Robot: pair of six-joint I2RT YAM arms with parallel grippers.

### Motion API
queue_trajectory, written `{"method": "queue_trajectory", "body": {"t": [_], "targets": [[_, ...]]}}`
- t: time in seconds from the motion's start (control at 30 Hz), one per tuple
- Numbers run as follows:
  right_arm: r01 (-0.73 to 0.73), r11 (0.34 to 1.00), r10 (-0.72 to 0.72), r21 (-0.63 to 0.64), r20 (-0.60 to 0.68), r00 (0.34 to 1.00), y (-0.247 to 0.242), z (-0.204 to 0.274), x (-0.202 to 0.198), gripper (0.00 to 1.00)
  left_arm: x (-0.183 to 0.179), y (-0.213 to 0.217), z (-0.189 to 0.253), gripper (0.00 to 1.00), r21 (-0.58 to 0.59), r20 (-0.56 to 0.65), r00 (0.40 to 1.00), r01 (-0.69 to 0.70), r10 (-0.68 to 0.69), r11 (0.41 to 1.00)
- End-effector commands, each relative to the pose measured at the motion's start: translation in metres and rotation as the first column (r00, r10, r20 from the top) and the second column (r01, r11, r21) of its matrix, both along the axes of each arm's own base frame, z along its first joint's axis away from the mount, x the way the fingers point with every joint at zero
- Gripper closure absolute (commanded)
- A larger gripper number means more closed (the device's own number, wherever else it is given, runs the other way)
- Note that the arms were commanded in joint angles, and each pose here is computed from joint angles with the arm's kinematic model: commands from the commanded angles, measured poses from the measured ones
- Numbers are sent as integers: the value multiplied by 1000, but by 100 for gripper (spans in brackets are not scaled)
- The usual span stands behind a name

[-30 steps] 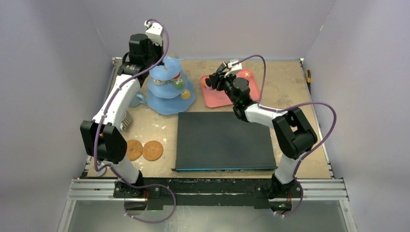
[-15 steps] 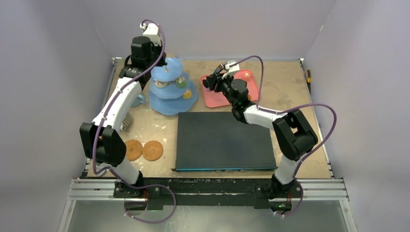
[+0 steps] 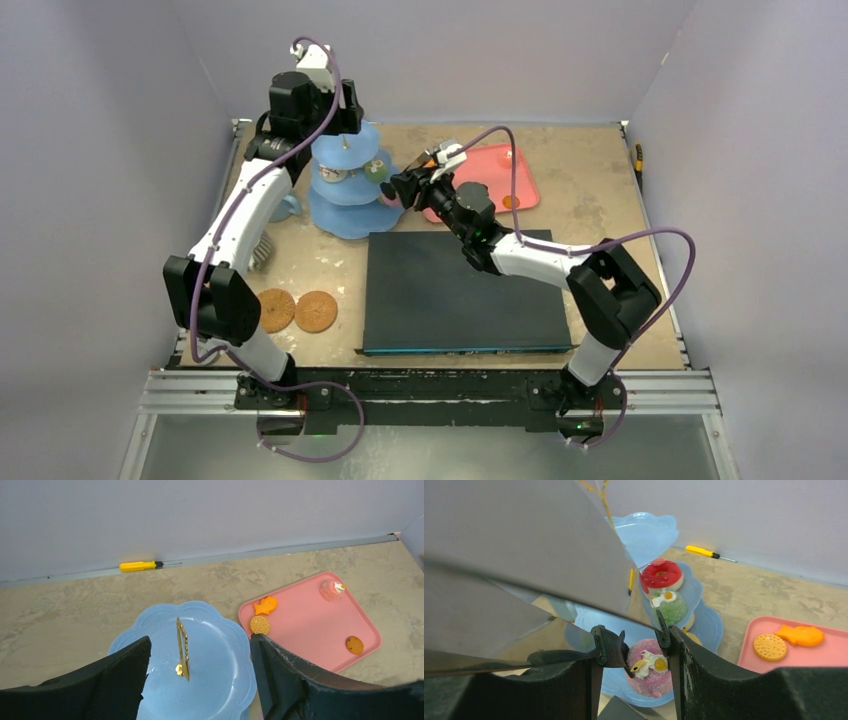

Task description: Serve the afternoon tea

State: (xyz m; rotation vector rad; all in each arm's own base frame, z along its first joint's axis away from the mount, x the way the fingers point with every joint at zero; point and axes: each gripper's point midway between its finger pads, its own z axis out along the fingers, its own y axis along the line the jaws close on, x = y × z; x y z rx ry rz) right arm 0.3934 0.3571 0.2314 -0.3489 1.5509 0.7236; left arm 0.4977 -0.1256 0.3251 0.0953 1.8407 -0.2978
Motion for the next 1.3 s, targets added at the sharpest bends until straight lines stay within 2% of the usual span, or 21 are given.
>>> {"method": "queue_trajectory", "body": {"t": [0.0, 0.1, 0.3, 0.47, 0.57, 0.83, 1.27], "targets": [[-8, 997, 4, 76, 52, 999, 5, 33, -12, 67, -19, -2, 59, 23, 16, 96, 994, 41, -43, 999], [-18, 997, 16, 70, 34, 999, 11, 23, -19, 67, -27, 6, 71, 9, 64, 92, 995, 27, -33, 998], [-23, 998, 23, 54, -2, 1000, 16, -2, -30, 66, -45, 22, 86, 2, 161, 101, 995, 4, -21, 987], [-14, 998, 15, 59, -7, 1000, 22, -18, -26, 67, -55, 26, 84, 1, 259, 71, 995, 45, -65, 965], [7, 998, -7, 61, -1, 1000, 29, -29, -15, 67, -54, 37, 82, 1, 284, 44, 998, 23, -37, 959], [49, 997, -49, 60, 2, 999, 42, -52, 7, 67, -36, 106, 77, 1, 202, -1, 996, -82, 84, 976], [94, 992, -95, 85, 15, 995, 57, -67, 31, 65, -40, 107, 71, 1, 226, 22, 997, -71, 68, 972]]}}
